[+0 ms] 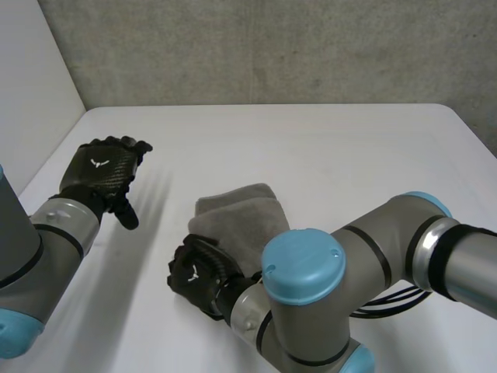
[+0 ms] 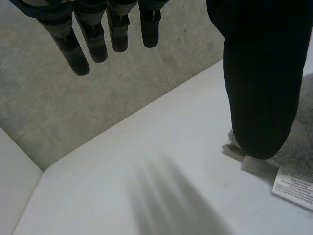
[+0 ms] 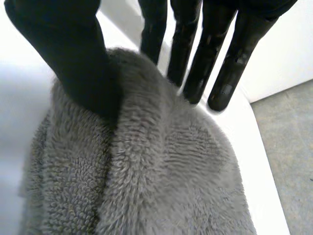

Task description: Fold the towel.

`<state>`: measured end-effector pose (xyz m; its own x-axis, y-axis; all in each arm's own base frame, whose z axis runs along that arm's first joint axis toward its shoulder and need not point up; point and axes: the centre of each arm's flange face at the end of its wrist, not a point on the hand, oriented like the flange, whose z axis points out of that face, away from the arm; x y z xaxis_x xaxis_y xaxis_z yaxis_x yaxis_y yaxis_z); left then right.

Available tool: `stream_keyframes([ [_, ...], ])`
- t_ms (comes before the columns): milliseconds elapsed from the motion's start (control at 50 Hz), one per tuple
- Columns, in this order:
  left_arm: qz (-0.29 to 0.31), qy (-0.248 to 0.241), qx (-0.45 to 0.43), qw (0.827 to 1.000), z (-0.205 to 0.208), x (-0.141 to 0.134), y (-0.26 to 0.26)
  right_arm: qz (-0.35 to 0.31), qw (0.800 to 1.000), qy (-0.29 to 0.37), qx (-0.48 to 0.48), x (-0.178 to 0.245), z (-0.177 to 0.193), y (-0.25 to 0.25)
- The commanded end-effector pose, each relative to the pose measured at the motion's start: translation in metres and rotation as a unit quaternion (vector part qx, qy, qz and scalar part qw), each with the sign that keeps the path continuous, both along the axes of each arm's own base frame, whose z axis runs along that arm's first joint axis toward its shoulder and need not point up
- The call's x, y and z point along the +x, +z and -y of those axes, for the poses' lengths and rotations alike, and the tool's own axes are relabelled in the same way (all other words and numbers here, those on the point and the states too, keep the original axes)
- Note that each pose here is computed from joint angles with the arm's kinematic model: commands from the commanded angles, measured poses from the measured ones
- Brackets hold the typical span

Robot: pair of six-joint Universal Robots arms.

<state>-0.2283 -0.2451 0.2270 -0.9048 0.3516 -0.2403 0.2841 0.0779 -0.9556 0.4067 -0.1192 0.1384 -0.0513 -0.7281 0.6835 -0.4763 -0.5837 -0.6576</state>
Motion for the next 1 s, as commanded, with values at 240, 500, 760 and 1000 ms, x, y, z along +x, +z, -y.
stream_keyframes([
  [240, -0.013, -0.111, -0.001, 0.994, -0.015, -0.078, -0.01, 0.24, 0.908, -0.279, 0.202, -0.108, 0.124, 0.073],
  [500, 0.026, -0.058, 0.093, 0.994, -0.021, -0.093, -0.073, 0.197, 0.874, -0.334, 0.292, -0.113, 0.148, 0.046],
  [760, 0.068, -0.025, 0.127, 0.989, -0.033, -0.074, -0.096, 0.116, 0.888, -0.292, 0.336, -0.069, 0.136, -0.003],
  [1000, 0.055, -0.026, 0.109, 0.992, -0.032, -0.074, -0.08, 0.121, 0.909, -0.279, 0.286, -0.069, 0.137, 0.022],
])
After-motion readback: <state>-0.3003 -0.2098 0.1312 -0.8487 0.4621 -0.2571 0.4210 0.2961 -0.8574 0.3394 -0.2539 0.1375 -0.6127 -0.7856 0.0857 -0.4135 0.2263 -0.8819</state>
